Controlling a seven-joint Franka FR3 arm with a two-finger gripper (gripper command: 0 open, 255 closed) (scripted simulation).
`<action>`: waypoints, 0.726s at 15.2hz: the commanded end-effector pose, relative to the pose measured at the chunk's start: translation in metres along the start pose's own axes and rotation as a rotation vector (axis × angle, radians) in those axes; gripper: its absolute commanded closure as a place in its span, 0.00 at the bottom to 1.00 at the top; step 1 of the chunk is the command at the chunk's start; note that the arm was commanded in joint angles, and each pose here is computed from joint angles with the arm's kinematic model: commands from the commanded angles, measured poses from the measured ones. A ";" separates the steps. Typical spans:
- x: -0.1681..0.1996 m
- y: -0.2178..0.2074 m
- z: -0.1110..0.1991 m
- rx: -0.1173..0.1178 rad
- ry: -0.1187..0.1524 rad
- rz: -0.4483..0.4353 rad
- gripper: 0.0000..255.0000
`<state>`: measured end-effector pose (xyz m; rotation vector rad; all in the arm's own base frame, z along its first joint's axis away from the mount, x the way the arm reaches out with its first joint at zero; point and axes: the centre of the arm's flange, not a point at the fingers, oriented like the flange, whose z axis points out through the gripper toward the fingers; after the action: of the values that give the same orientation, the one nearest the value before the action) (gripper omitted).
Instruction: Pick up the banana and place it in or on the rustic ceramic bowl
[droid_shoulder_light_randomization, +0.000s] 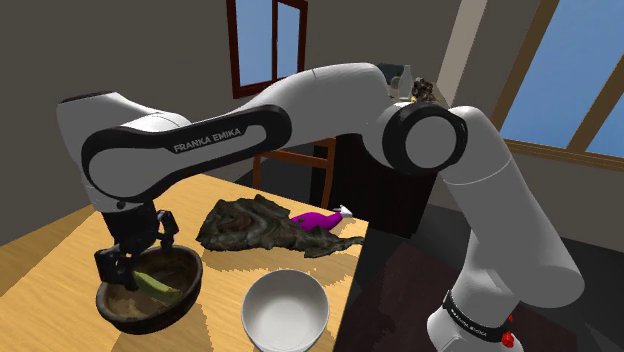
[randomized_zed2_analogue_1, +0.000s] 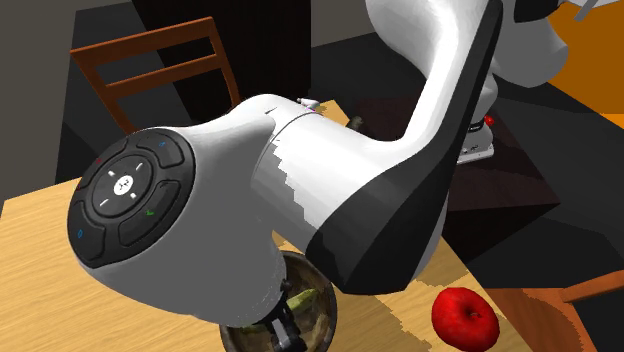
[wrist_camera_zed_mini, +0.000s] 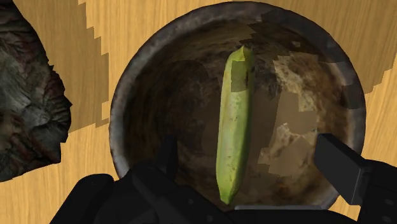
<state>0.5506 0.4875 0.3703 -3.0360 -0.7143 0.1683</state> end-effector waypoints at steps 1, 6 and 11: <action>0.000 0.000 -0.020 0.000 0.000 0.000 0.00; 0.000 0.000 -0.044 0.000 0.000 0.000 0.00; 0.000 0.000 -0.044 0.000 0.000 0.000 0.00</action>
<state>0.5558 0.4875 0.4141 -3.0361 -0.7145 0.1683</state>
